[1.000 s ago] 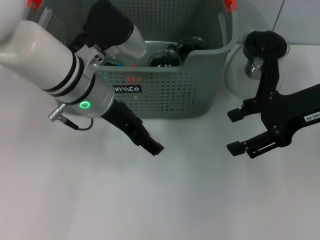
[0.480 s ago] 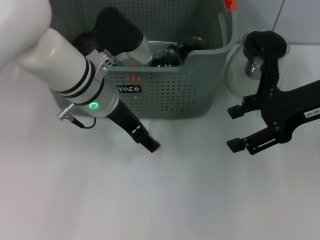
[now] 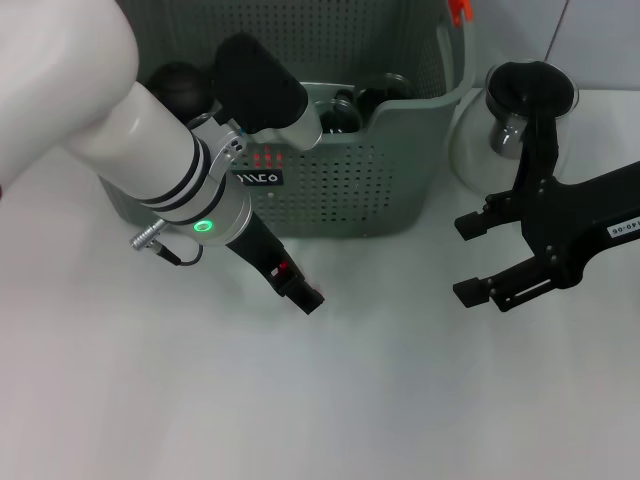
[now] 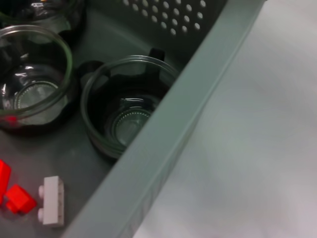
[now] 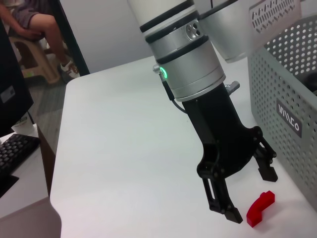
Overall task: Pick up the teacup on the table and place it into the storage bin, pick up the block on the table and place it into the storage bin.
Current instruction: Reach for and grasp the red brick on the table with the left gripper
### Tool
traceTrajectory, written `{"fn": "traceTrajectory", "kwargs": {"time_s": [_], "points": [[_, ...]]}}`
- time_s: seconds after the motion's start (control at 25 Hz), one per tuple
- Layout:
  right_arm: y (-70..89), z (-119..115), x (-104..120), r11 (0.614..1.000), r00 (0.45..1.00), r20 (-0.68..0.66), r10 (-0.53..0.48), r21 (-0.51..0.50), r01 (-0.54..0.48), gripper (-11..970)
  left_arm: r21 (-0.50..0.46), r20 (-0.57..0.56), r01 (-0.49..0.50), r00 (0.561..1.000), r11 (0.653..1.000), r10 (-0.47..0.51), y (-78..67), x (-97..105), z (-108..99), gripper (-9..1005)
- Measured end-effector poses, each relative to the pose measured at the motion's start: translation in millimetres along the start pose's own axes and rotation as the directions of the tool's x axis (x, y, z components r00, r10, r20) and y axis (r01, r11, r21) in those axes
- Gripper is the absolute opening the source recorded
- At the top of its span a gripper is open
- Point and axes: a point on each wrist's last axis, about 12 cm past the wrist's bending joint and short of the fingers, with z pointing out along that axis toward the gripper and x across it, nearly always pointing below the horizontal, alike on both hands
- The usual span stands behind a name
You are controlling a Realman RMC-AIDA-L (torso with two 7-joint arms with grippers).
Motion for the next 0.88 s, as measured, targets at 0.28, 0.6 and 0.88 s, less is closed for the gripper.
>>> {"fn": "traceTrajectory", "kwargs": {"time_s": [0.28,0.6,0.88], "points": [[0.2,0.5,0.2,1.000,1.000,-0.001,0.001,-0.002,-0.001,928,0.001,-0.007,0.009,1.000,1.000,-0.009,-0.3,2.5,4.9,865],[0.2,0.9,-0.2,1.000,1.000,-0.001,0.001,-0.003,-0.001,928,0.008,-0.008,0.003,1.000,1.000,-0.003,-0.9,1.8,4.2,861],[0.2,1.3,-0.3,1.000,1.000,0.000,0.003,-0.003,-0.003,927,0.004,-0.013,0.000,1.000,1.000,0.000,0.1,2.5,4.1,857]]}}
